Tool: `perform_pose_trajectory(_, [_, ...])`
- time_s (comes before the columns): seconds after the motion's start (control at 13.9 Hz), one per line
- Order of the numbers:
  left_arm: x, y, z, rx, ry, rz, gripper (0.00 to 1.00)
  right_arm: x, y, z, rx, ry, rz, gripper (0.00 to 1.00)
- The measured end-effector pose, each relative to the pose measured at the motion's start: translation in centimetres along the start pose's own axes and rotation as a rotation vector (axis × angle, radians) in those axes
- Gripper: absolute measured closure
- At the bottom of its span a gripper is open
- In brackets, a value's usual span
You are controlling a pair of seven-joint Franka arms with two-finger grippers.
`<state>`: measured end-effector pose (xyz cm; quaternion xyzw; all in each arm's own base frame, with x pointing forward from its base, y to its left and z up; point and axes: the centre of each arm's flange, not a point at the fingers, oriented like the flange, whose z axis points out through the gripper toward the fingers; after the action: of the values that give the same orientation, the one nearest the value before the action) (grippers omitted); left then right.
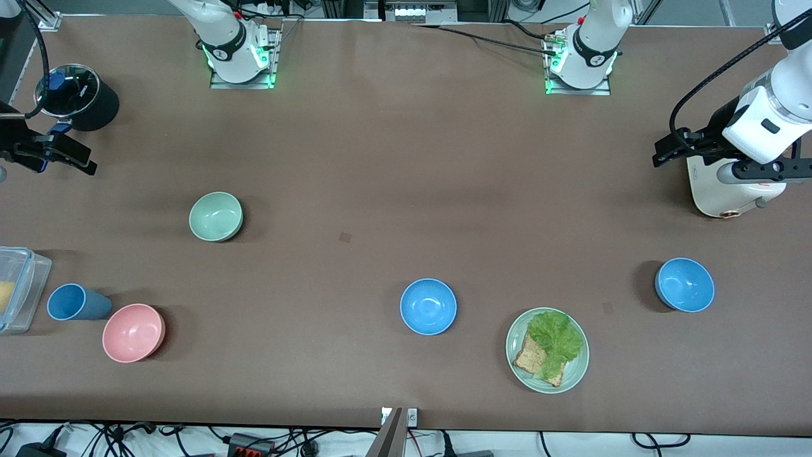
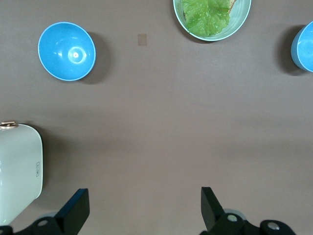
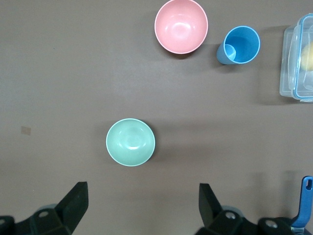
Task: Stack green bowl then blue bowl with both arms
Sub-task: 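Reach the right gripper down to the pale green bowl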
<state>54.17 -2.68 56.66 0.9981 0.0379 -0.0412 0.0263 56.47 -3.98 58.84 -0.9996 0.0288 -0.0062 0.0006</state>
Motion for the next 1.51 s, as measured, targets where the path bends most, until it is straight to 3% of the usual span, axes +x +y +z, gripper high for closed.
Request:
perform_pose_trajectory(0.5, [0.1,0.0,-0.1,0.000,-0.001,0.000,0.00,0.0,0.0,0.2,0.000,-0.003,0.000,0.00])
perform_pose_trajectory(0.72, [0.1,0.0,-0.1,0.000,-0.005,0.000,0.00,0.5,0.0,2.3,0.000,-0.042,-0.001,0.00])
perform_pose_trajectory(0.93, [0.1,0.0,-0.1,0.000,-0.006,0.000,0.00,2.6,-0.2,9.0,-0.001,-0.138,-0.004,0.00])
perform_pose_trajectory(1.22, [0.2,0.0,0.0,0.000,-0.010,0.000,0.00,5.8,-1.4,20.9,-0.004,-0.220,-0.024,0.00])
perform_pose_trajectory(1.51, [0.4,0.0,0.2,-0.001,-0.013,0.000,0.00,4.7,-1.5,31.8,-0.008,-0.338,-0.026,0.00])
